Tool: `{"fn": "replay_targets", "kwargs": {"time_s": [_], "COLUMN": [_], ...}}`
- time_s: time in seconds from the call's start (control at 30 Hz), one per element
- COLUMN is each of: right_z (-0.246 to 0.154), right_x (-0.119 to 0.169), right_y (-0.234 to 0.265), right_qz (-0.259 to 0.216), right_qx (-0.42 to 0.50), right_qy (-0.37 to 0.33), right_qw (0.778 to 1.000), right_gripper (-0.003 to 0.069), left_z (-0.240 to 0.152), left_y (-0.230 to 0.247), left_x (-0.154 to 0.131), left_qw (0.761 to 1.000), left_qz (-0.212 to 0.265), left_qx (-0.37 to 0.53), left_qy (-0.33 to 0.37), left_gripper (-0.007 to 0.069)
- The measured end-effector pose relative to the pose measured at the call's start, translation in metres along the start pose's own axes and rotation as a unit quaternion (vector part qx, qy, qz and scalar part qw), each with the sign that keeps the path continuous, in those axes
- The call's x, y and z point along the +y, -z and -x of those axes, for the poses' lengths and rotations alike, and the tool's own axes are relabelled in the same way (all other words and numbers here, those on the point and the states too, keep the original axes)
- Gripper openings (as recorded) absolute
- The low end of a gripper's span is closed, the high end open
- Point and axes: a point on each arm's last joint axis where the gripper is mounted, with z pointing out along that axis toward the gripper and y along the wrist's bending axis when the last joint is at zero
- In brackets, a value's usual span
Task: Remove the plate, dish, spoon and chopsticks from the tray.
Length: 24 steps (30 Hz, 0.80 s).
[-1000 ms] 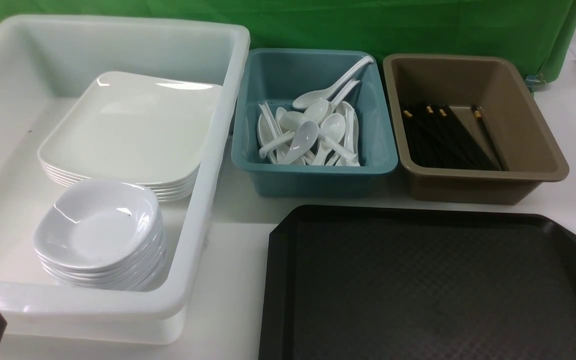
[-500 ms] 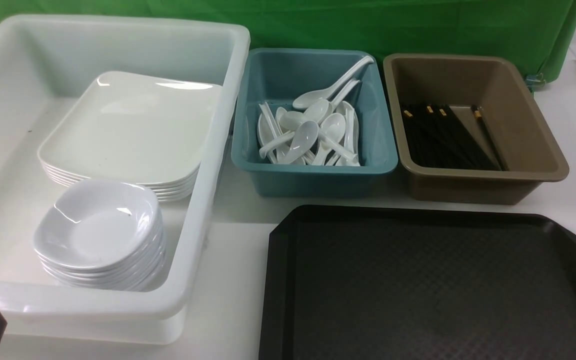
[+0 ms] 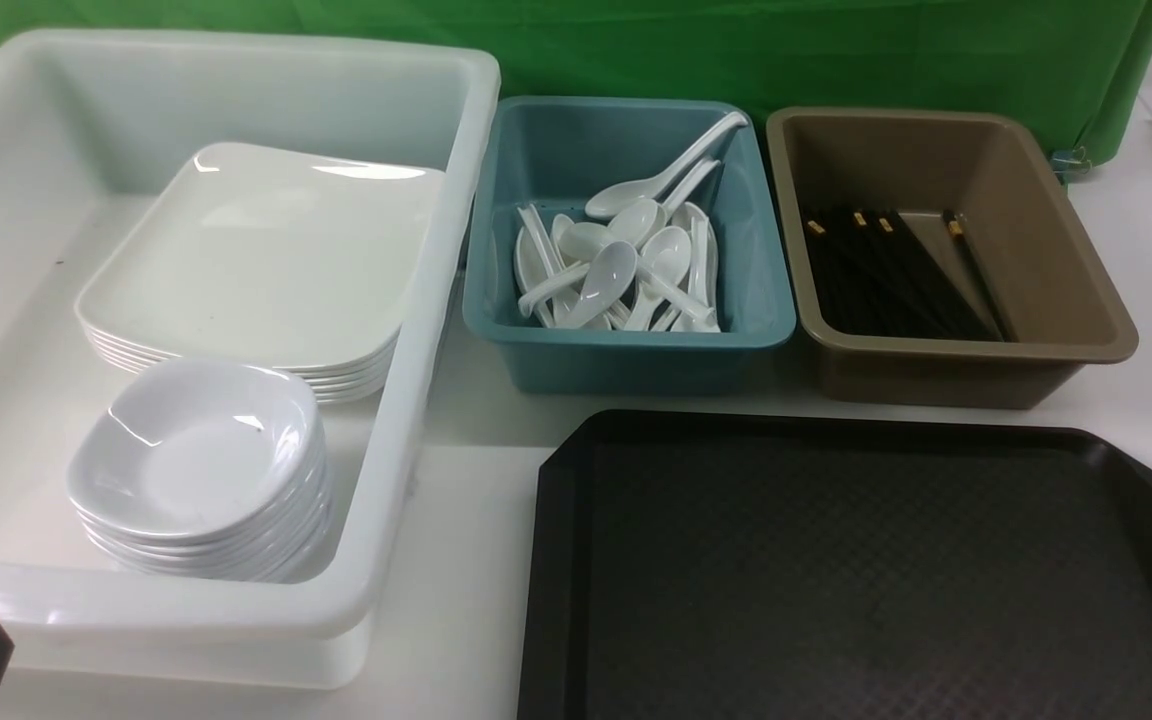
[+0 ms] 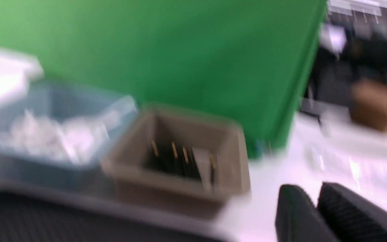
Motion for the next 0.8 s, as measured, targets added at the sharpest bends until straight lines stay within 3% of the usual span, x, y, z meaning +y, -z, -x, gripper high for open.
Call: {"fn": "replay_targets", "kwargs": {"time_s": [0.17,0.27,0.8], "right_z": [-0.073,-0.085,-0.085], "right_x": [0.013,0.015,0.016], "right_y": [-0.012,-0.009,-0.008], "right_qz": [-0.013,-0.010,-0.009], "right_qx": [0.114,0.137,0.134], "right_qy": [-0.008,-0.014,-0.051], "right_qw": [0.993,0.990,0.990], "right_gripper": [0.0158,0.0162,0.0211], "left_z": [0.000,0.000,0.000], "left_y": [0.000,0.000,0.000], "left_x": [0.000,0.000,0.000], "left_qw": [1.000,1.000,1.000], "left_qz": [0.000,0.000,0.000], "left_qx": [0.000,0.001,0.000], "left_qy": [0.000,0.001,-0.001], "left_gripper": [0.0017,0.0017,0.0017]}}
